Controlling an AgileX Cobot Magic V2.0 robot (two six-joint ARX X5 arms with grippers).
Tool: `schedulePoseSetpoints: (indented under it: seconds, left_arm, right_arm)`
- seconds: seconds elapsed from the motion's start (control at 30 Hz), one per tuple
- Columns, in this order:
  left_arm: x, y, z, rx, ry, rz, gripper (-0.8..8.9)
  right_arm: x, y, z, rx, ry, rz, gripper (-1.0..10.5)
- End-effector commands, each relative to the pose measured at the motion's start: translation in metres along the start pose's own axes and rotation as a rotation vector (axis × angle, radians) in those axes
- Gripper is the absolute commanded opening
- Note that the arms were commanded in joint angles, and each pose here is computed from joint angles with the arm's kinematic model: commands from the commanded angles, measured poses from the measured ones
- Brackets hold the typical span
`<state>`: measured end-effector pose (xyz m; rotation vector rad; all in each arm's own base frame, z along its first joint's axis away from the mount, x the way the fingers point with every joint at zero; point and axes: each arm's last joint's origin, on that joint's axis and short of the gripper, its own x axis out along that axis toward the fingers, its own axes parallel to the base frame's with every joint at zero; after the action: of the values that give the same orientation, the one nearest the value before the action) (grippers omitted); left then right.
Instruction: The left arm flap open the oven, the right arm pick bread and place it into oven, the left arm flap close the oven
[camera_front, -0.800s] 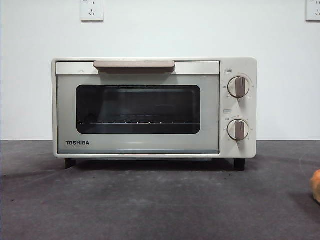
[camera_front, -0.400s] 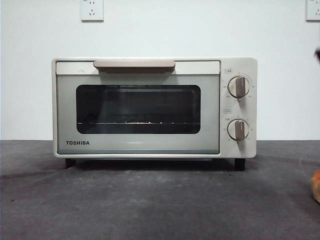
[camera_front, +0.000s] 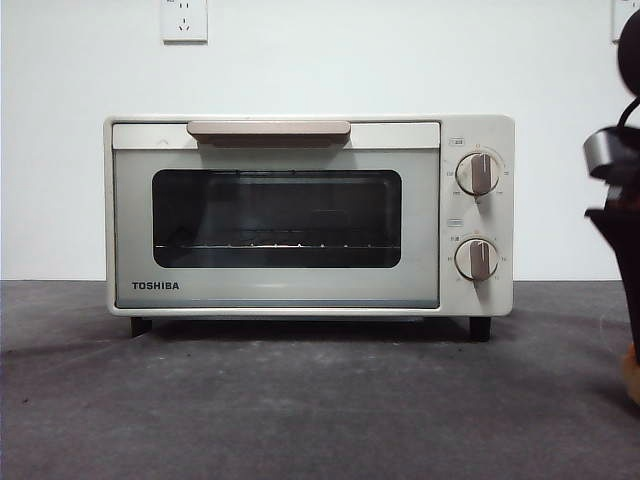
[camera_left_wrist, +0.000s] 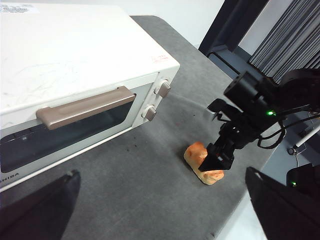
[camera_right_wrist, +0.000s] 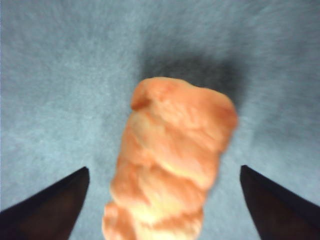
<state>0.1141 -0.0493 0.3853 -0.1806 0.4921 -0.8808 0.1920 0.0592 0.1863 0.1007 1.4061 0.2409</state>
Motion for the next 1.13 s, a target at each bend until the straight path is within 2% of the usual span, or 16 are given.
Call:
schedulePoseSetpoints:
  seconds: [0.03, 0.43, 0.57, 0.63, 0.77, 0.9, 0.97, 1.0, 1.13]
  left_arm:
    - [-0.002, -0.002, 0.004, 0.026, -0.015, -0.003, 5.31]
    - [-0.002, -0.002, 0.004, 0.025, -0.015, -0.002, 5.28]
    - [-0.002, -0.002, 0.005, 0.014, -0.019, -0.003, 5.27]
    - [-0.001, -0.002, 0.005, -0.008, -0.018, -0.004, 5.19]
    - [0.007, 0.004, 0.007, -0.034, 0.004, -0.001, 4.01]
    - [0.024, 0.012, 0.008, -0.068, 0.064, -0.014, 1.41]
    - [0.033, 0.017, 0.008, -0.084, 0.094, -0.018, 0.41]
    - [0.039, 0.02, 0.008, -0.094, 0.113, -0.02, 0.08]
    - [0.065, 0.033, 0.009, -0.127, 0.174, -0.028, 0.09]
  right_arm:
    - [0.006, 0.002, 0.005, -0.001, 0.008, -0.005, 4.0]
    - [0.016, 0.001, 0.009, -0.001, 0.061, -0.035, 1.5]
    - [-0.001, 0.005, 0.01, -0.009, 0.049, -0.025, 1.4]
    - [-0.016, 0.008, 0.009, -0.014, 0.033, 0.017, 1.4]
    - [-0.05, 0.014, -0.005, -0.037, -0.053, 0.132, 1.4]
    - [-0.084, 0.017, -0.032, -0.066, -0.182, 0.229, 1.4]
    - [-0.098, 0.017, -0.045, -0.09, -0.26, 0.263, 1.4]
    - [-0.106, 0.017, -0.053, -0.105, -0.303, 0.288, 1.4]
    - [-0.128, 0.017, -0.081, -0.145, -0.443, 0.39, 1.4]
